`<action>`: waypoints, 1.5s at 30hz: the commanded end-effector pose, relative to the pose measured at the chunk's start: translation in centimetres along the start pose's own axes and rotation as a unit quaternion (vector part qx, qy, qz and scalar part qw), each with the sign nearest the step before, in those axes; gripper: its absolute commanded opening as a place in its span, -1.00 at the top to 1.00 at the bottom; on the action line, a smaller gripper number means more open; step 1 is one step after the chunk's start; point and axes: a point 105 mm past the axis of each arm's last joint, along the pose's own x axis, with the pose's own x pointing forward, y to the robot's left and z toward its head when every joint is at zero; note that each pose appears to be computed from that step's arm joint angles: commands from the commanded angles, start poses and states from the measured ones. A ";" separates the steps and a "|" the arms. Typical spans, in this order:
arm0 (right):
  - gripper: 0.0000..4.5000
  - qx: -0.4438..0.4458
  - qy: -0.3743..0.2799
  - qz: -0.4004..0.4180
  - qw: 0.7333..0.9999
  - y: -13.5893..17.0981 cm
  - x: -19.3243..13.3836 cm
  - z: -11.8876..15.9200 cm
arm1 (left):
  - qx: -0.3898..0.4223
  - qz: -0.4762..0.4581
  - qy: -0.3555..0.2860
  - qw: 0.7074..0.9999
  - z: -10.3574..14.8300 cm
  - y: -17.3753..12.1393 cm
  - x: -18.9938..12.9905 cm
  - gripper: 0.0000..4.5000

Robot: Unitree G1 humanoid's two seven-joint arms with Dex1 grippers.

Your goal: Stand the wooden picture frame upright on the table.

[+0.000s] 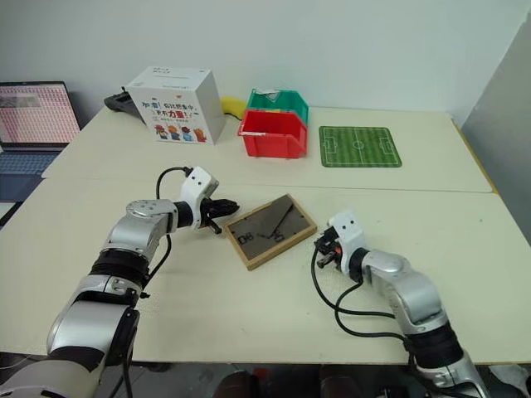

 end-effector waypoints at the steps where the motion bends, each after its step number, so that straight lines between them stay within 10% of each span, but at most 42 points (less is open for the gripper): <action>1: 1.00 -0.023 -0.022 -0.003 1.000 0.0 0.8 1.7 | 0.021 -0.030 0.006 0.999 0.7 -0.9 0.6 0.99; 28: 1.00 -0.086 -0.028 0.125 0.988 4.8 1.7 3.1 | -0.015 -0.115 0.056 0.992 -2.4 -10.4 -5.4 0.99; 36: 1.00 -0.138 -0.006 0.067 0.988 0.6 0.7 2.1 | -0.043 -0.112 0.073 0.990 -3.4 -9.5 -8.3 0.99; 45: 1.00 -0.132 -0.042 0.058 0.989 -1.4 1.4 3.0 | -0.403 -0.203 0.009 0.892 -2.1 -8.5 -11.1 0.34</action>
